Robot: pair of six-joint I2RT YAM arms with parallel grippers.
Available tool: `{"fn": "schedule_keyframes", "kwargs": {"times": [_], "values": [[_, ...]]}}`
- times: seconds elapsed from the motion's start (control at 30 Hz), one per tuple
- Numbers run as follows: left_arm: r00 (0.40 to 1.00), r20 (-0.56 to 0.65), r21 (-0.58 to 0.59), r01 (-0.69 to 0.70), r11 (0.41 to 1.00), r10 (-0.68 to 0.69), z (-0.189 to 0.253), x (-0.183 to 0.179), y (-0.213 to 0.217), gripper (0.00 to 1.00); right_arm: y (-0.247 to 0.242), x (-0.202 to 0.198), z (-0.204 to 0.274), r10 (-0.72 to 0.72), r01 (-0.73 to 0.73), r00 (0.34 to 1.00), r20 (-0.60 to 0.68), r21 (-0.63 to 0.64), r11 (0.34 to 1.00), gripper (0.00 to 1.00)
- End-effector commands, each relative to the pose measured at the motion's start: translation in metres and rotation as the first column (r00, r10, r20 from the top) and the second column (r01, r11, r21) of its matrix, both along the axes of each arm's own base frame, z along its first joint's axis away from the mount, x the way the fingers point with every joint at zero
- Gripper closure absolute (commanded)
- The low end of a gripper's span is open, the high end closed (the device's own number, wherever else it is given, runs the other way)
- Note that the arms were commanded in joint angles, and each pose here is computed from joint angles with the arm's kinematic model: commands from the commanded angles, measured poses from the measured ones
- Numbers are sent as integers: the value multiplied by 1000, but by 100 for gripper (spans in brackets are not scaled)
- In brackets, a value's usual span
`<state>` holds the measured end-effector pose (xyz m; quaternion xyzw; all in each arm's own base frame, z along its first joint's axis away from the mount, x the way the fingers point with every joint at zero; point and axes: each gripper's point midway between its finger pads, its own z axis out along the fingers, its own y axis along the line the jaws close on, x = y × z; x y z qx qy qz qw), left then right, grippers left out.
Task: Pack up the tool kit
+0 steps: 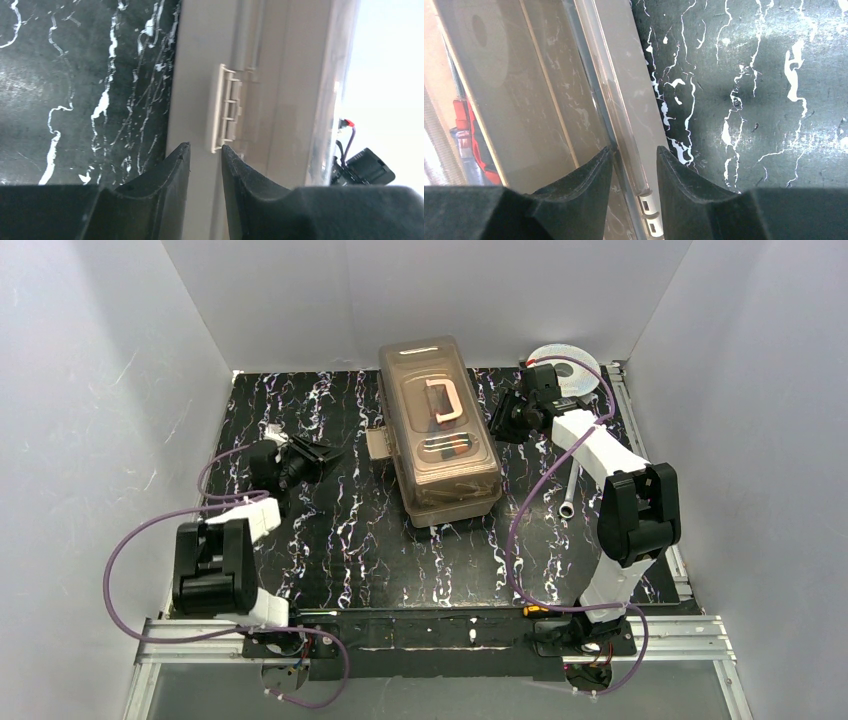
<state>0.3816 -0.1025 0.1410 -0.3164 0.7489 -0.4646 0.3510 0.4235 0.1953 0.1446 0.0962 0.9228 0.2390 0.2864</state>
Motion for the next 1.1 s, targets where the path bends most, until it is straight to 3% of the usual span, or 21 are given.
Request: {"fn": "schedule_keyframes", "kwargs": {"times": [0.0,0.27,0.53,0.83,1.07], "values": [[998,-20,-73,55,996,-57,-15,8,-9,72,15,5,26,39,-41,997,65,26,999,54],[991,-80,-235,84,968,-105,-57,57,-21,72,17,13,21,37,-39,998,56,23,999,54],[971,-50,-399,195,896,-234,-66,79,-72,72,18,16,26,48,-51,997,62,43,998,54],[945,29,-428,307,850,-326,-38,77,-118,73,19,14,21,54,-58,997,55,65,996,54],[951,145,-508,307,805,-272,-16,87,-108,75,21,12,22,63,-67,997,55,77,995,54]]}}
